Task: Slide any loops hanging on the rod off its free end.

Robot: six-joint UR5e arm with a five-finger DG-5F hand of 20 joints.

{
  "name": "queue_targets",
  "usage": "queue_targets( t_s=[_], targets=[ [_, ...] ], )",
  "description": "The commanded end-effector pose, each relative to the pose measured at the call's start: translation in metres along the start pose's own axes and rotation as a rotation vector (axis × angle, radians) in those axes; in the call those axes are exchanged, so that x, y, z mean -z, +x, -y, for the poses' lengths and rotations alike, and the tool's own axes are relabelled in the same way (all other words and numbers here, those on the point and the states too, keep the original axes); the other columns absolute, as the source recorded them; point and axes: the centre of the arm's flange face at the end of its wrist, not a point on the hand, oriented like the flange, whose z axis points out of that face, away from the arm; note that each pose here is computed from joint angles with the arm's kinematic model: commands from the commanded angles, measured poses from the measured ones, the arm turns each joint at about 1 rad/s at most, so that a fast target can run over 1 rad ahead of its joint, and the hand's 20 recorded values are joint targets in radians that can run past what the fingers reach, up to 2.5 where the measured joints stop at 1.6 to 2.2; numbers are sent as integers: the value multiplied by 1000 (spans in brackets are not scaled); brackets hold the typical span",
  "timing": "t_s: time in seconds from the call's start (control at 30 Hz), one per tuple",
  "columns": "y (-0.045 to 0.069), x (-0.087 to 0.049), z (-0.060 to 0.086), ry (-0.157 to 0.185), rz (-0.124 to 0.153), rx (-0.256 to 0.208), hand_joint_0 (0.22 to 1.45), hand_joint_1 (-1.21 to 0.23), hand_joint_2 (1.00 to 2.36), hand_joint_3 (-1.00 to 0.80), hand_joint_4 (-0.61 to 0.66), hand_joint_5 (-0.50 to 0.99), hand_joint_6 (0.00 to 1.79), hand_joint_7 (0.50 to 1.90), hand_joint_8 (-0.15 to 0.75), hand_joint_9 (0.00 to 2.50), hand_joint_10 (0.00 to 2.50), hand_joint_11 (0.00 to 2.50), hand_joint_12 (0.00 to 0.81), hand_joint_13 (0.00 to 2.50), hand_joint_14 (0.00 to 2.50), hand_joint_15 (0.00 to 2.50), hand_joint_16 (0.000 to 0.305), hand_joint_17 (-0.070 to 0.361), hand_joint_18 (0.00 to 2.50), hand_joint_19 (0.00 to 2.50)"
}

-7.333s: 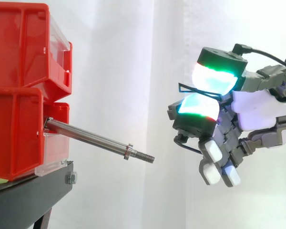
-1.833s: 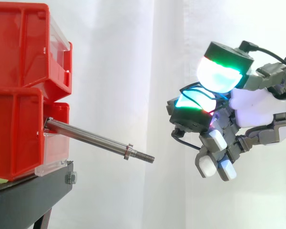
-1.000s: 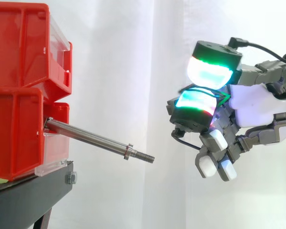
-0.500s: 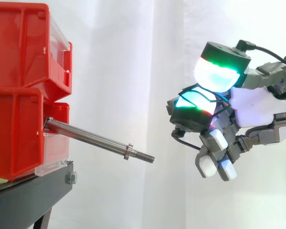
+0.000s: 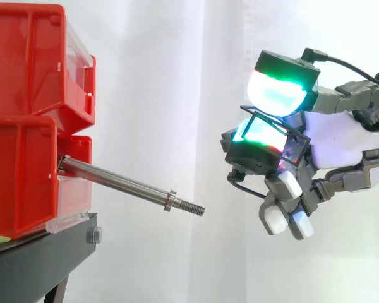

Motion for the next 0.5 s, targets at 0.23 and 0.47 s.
queue_targets(
  t_s=[0.23,0.47],
  targets=[
    [0,0,0,0,-1,0,583,-544,1014,-353,215,-151,751,1344,364,1100,21,646,403,929,13,329,67,150,855,661],
    [0,0,0,0,-1,0,576,-662,1019,-275,240,-183,786,1332,361,1060,22,660,405,927,13,334,68,152,861,658]
  ],
)
